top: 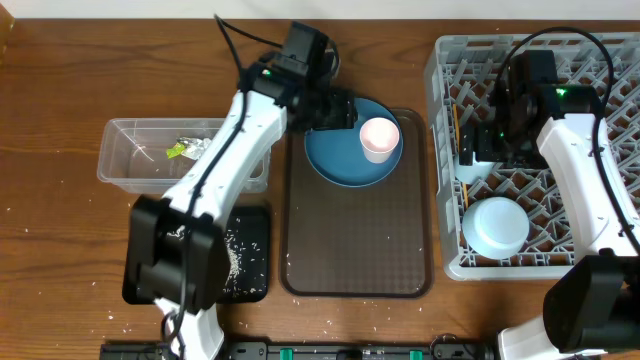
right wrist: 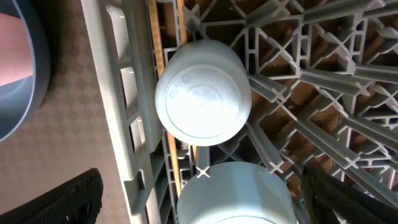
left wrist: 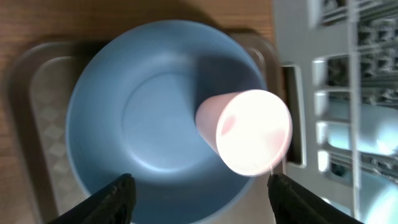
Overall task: Sort waste into correct bins and load items into the dishwasher rack
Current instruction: 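Grasp the pink cup on the blue plate with the left gripper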
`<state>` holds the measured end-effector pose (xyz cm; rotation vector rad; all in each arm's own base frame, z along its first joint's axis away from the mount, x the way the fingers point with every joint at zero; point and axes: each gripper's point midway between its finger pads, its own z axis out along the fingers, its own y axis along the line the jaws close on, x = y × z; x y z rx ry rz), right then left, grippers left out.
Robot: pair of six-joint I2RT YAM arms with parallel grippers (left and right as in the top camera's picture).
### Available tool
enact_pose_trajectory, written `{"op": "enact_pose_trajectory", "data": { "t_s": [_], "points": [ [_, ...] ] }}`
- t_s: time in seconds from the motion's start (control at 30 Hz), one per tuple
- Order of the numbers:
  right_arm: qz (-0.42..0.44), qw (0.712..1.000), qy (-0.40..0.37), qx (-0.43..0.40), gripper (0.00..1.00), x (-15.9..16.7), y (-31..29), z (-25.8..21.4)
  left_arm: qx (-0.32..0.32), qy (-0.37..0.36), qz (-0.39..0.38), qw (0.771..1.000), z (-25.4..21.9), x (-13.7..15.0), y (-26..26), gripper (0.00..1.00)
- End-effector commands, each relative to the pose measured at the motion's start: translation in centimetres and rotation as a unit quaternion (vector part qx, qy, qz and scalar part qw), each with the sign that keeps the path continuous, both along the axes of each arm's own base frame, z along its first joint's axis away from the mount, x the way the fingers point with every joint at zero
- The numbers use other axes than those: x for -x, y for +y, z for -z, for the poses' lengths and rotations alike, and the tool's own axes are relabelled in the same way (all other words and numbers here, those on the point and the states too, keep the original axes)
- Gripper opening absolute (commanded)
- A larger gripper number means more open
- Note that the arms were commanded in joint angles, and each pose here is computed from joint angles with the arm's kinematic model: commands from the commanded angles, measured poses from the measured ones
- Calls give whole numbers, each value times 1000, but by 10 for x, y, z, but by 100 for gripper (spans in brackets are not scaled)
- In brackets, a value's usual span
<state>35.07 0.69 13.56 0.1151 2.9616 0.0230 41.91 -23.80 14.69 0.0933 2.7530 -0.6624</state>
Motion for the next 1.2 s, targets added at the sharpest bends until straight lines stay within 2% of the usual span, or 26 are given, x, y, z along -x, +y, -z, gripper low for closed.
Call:
{"op": "enact_pose_trajectory", "data": {
  "t_s": [0.0,0.3,0.37,0.5,0.53,0.67,0.93,1.17],
  "points": [
    [4,1000,2,-2,99,-1,-1,1,-1,32,-27,999,25,-3,-6,69],
    [4,1000,2,-2,99,-1,-1,1,-10,43,7,999,59,5,-41,67],
    [4,1000,2,-2,99,-1,-1,1,-14,38,10,999,60,5,-45,64],
    [4,1000,2,-2,99,-1,-1,1,-32,24,9,999,61,5,-47,49],
    [4,1000,2,-2,99,-1,-1,1,-39,20,7,999,62,5,-47,48],
    [4,1000,2,-2,99,-1,-1,1,-53,12,9,998,63,7,-50,48],
    [4,1000,2,-2,99,-1,-1,1,-65,8,17,998,66,13,-56,39],
    [4,1000,2,-2,99,-1,-1,1,-83,11,11,996,75,16,-49,38]
  ]
}}
